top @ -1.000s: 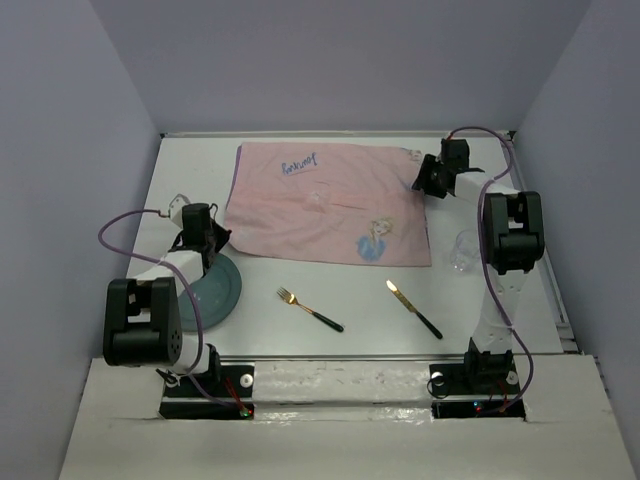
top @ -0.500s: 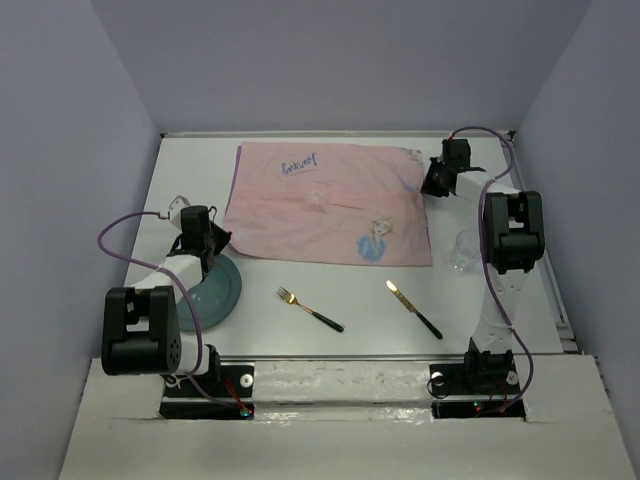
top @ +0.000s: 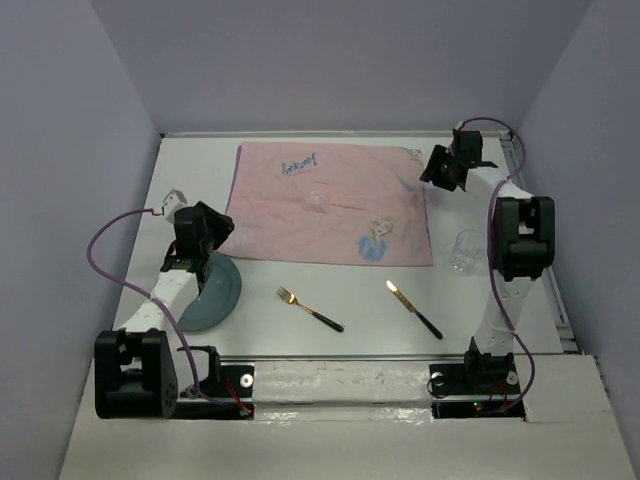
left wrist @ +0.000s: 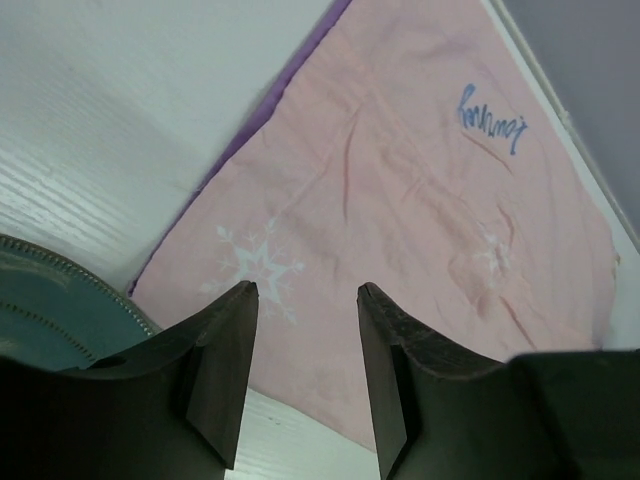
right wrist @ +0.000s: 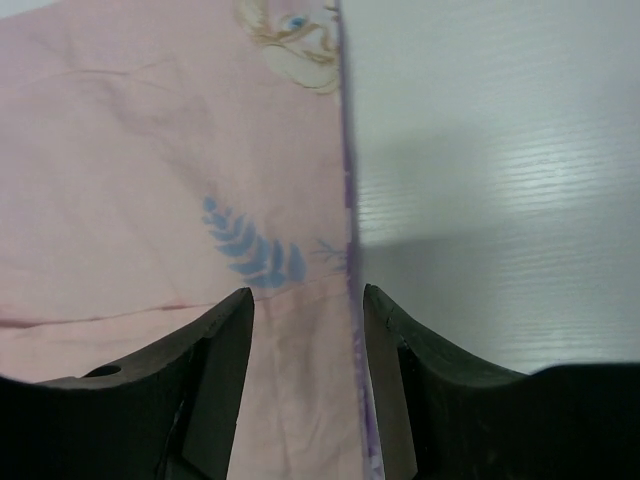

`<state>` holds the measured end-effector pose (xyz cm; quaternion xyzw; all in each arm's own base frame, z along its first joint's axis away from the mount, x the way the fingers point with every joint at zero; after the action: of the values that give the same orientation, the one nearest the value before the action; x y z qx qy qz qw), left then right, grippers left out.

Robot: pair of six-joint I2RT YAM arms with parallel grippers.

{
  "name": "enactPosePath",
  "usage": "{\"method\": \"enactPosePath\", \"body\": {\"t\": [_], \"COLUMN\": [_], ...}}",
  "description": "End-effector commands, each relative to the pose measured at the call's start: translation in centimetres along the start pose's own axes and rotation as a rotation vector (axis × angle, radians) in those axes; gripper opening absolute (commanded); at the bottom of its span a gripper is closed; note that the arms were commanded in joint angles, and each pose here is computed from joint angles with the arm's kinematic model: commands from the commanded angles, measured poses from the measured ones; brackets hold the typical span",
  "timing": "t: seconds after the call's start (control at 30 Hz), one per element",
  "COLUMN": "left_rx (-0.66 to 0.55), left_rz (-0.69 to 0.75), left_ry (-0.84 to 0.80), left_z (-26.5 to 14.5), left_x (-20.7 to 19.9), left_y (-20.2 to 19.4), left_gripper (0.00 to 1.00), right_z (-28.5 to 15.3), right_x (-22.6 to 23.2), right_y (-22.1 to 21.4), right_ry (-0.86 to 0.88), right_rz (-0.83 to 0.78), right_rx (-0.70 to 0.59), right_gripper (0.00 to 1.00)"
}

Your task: Set the dinner table for one person

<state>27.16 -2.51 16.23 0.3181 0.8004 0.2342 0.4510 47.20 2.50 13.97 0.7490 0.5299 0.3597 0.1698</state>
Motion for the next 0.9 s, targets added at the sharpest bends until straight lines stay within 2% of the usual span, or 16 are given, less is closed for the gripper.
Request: {"method": "enactPosePath", "body": {"t": [0.0, 0.13, 0.27, 0.37, 0.4, 0.47, 0.53, 0.57, 0.6, 0.7, 0.87], "left_rx": [-0.11, -0.231, -0.319, -0.341, -0.33, -0.32, -0.308, -0.294, -0.295, -0.327, -0.379], "left_rz": [0.045, 0.062, 0.156, 0.188, 0.208, 0.221, 0.247, 0.266, 0.285, 0.353, 0.407], "left_ry": [-0.074, -0.185, -0.277, -0.286, -0.294, -0.296, -0.347, -0.371, -0.39, -0.406, -0.414], "left_z": [-1.9, -5.0, -8.3, -9.2, -9.4, -9.5, -10.4, -10.8, -11.4, -13.0, -14.5], "left_x": [-2.6, -5.5, -8.0, -8.6, -8.7, -8.7, -9.3, -9.6, -9.9, -10.2, -9.4], "left_y": [2.7, 5.9, 8.1, 8.2, 7.6, 7.0, 6.8, 6.7, 6.8, 7.6, 7.9], "left_gripper": [0.55, 0.55, 0.56, 0.56, 0.56, 0.56, 0.55, 0.55, 0.55, 0.55, 0.56], "right_z": [-4.9, -7.1, -9.2, -9.5, -9.7, -9.8, -9.4, -9.2, -8.7, -9.0, -8.0], "right_x": [5.5, 10.2, 16.0, 17.5, 18.8, 20.3, 22.3, 23.0, 23.3, 25.6, 29.5], "right_y": [1.6, -2.1, -6.9, -10.1, -11.8, -13.8, -16.1, -16.6, -17.5, -19.2, -22.9], "right_ry": [0.186, 0.364, 0.557, 0.586, 0.613, 0.637, 0.608, 0.613, 0.594, 0.611, 0.611], "right_rz": [-0.054, -0.088, -0.131, -0.162, -0.202, -0.258, -0.347, -0.385, -0.407, -0.48, -0.605], "right_rx": [-0.09, -0.077, -0.038, 0.013, 0.046, 0.091, 0.131, 0.127, 0.168, 0.186, 0.216], "right_gripper": [0.54, 0.54, 0.54, 0.54, 0.48, 0.44, 0.35, 0.24, 0.18, 0.05, 0.0]}}
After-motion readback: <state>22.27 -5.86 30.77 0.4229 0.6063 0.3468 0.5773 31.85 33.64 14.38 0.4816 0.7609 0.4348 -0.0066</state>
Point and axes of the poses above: each gripper's point midway between its finger pads, its own z axis out along the fingers, its own x axis along the line the jaws close on, y = z × x, the point moved 10 cm from there along -z, back along the fingers, and after that the axes turned 2 degrees about z, right-handed, at the moved point
